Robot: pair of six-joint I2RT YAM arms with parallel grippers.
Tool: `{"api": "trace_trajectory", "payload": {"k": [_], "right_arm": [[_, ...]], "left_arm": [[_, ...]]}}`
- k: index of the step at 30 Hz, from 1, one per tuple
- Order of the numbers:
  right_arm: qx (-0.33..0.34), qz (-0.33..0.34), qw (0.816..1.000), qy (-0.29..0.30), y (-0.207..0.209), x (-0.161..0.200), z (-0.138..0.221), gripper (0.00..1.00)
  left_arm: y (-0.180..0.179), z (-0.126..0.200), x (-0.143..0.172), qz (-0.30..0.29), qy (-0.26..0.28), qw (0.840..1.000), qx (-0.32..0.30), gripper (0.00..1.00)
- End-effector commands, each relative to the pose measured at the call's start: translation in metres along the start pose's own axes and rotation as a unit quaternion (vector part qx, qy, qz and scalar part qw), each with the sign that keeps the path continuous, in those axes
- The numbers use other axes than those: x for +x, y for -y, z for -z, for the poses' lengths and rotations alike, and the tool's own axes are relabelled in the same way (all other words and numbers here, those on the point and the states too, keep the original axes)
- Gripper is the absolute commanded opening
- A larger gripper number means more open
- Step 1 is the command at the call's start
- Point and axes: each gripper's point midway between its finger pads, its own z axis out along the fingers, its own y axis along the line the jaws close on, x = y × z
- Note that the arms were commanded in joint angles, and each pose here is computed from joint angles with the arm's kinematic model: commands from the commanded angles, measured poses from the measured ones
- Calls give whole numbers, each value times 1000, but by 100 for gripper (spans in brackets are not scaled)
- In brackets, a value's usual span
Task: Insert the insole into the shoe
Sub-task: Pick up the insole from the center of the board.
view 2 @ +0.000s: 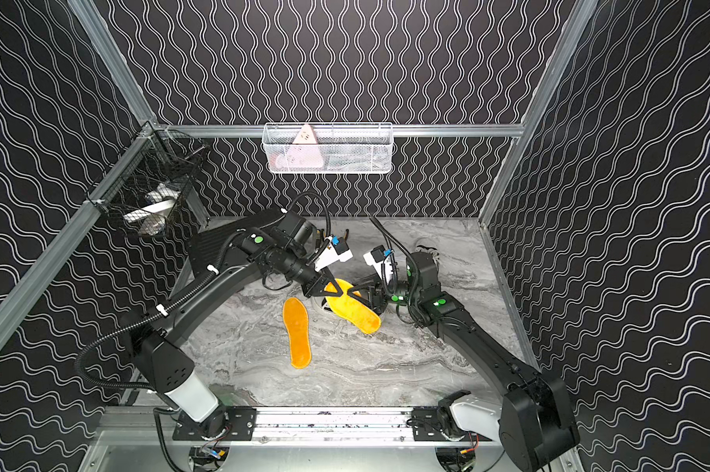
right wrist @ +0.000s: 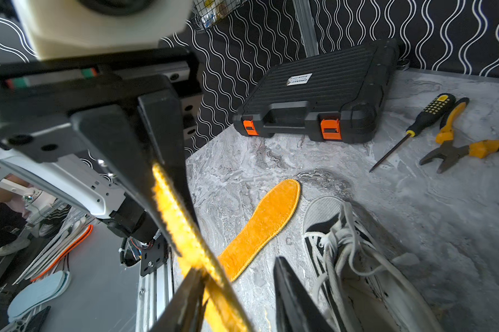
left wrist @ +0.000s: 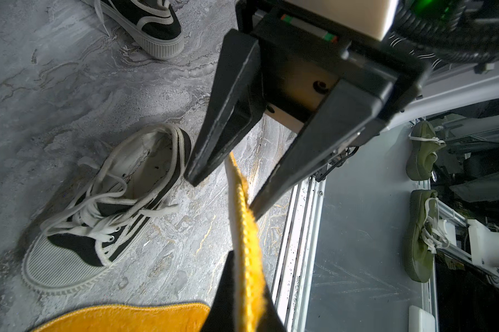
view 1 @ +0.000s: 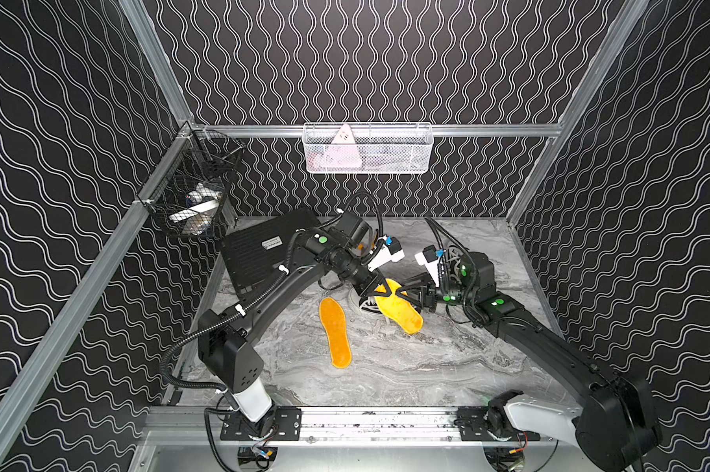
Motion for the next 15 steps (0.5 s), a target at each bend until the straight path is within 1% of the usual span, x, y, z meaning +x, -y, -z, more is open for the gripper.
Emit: {"api": "trace_trajectory", "payload": {"k": [1, 3, 7, 12, 14, 15], "right_arm": [[-11, 18, 1000, 1, -11, -4, 1, 35], [-17, 23, 1000, -11, -20, 1, -3, 32], [-3, 26, 999, -27, -23, 9, -6, 29], [56, 49, 995, -61, -18, 23, -11, 22], [82, 64, 992, -74, -15, 28, -14, 22], [96, 74, 990, -78, -14, 30, -15, 24]], "left_arm": [[0, 1, -7, 2, 13, 1000, 1, 0], [-1, 0, -10, 6, 16, 1000, -2, 0], [-6, 1, -16, 15, 25, 999, -14, 0], [-13, 0, -18, 36, 21, 999, -27, 0], [-15, -1, -18, 46, 19, 998, -32, 0], [-17, -1, -18, 51, 18, 998, -35, 0]]}}
